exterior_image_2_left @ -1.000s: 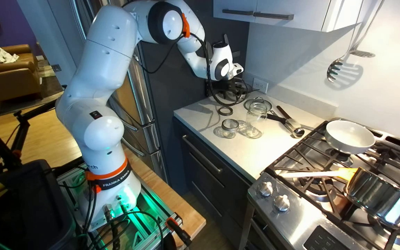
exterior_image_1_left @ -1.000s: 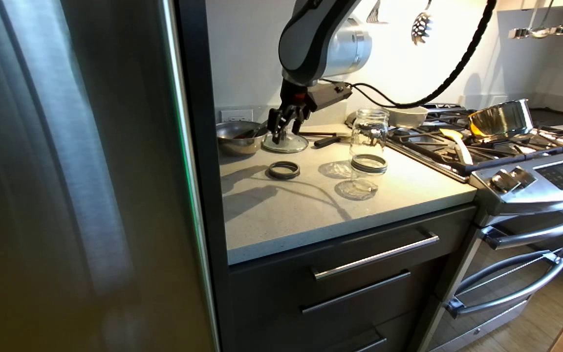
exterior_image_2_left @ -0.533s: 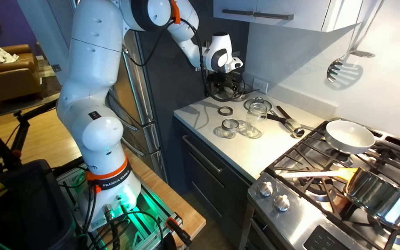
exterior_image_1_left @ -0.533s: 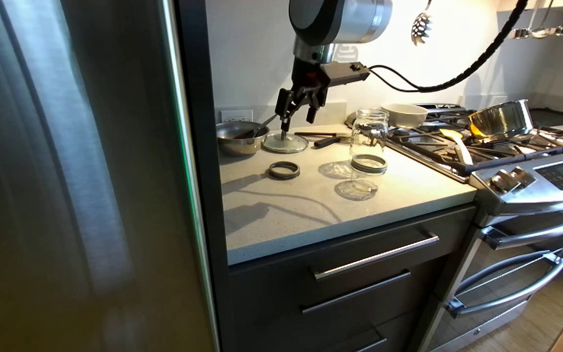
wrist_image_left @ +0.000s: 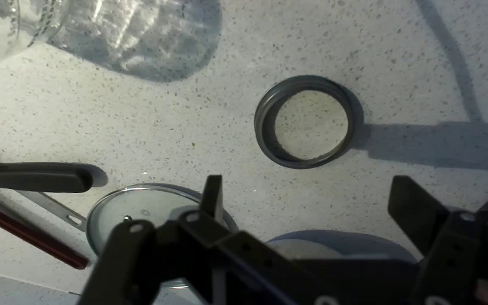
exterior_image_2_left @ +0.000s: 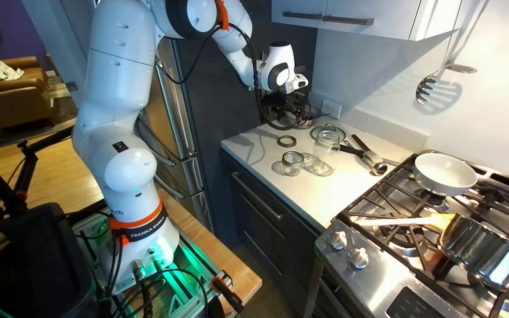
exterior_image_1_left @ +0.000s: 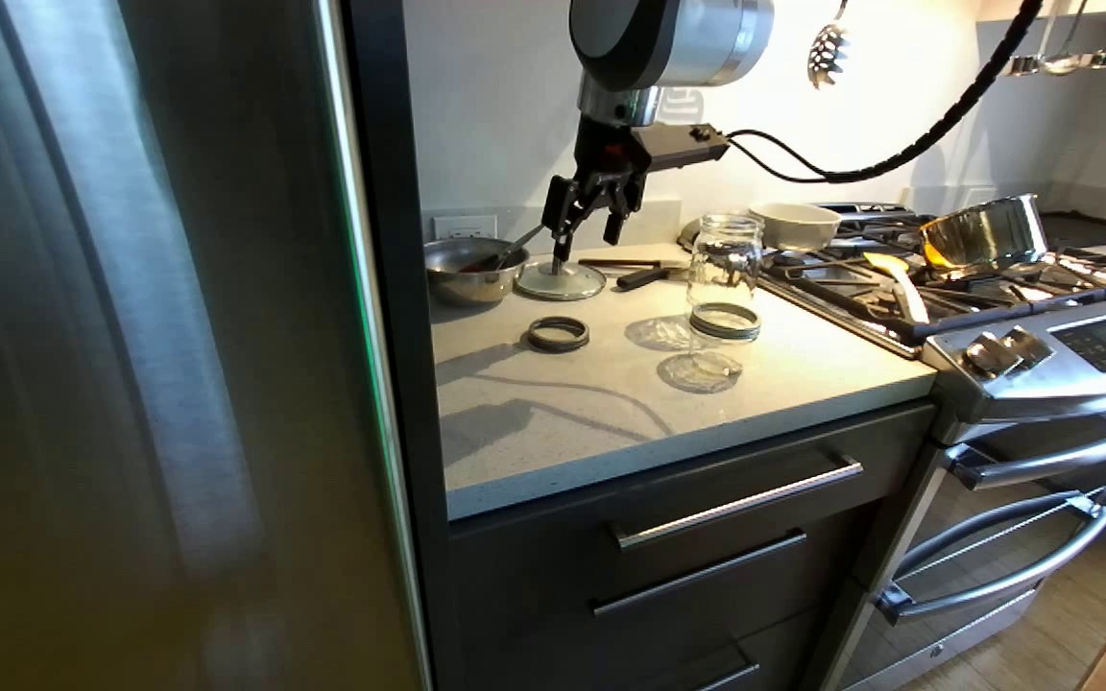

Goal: Remove the canning lids from the two jars and put them on the counter top one at a time

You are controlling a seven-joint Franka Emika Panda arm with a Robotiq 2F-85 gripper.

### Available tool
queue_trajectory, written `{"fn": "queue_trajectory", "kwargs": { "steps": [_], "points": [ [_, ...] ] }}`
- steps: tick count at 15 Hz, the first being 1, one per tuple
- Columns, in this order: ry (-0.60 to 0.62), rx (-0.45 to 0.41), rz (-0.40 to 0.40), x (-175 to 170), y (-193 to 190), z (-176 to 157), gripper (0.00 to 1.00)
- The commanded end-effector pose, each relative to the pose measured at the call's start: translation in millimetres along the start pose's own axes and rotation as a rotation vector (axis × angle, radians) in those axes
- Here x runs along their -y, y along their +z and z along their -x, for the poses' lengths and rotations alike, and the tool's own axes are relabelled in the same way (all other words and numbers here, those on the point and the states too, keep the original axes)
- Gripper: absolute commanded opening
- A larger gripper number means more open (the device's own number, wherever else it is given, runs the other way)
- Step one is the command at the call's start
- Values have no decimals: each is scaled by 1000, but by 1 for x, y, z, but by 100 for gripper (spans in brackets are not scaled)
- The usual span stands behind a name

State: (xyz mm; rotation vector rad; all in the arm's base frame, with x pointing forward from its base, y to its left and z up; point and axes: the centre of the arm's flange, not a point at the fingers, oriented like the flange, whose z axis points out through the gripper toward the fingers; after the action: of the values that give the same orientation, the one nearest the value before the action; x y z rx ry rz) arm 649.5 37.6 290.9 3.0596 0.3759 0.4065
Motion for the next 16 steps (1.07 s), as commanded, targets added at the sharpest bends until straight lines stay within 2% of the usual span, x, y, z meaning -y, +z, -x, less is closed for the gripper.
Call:
{"fn": "queue_trajectory", "kwargs": {
  "steps": [1,4,9,11,16],
  "points": [
    [12,14,26,1,-3,-4,100],
    [97,48,8,4,-14,-1,100],
    [203,160,13,14,-32,26,100],
    [220,204,22,16,-41,43,100],
    [165,250,57,-1,-50,92,100]
  ]
}}
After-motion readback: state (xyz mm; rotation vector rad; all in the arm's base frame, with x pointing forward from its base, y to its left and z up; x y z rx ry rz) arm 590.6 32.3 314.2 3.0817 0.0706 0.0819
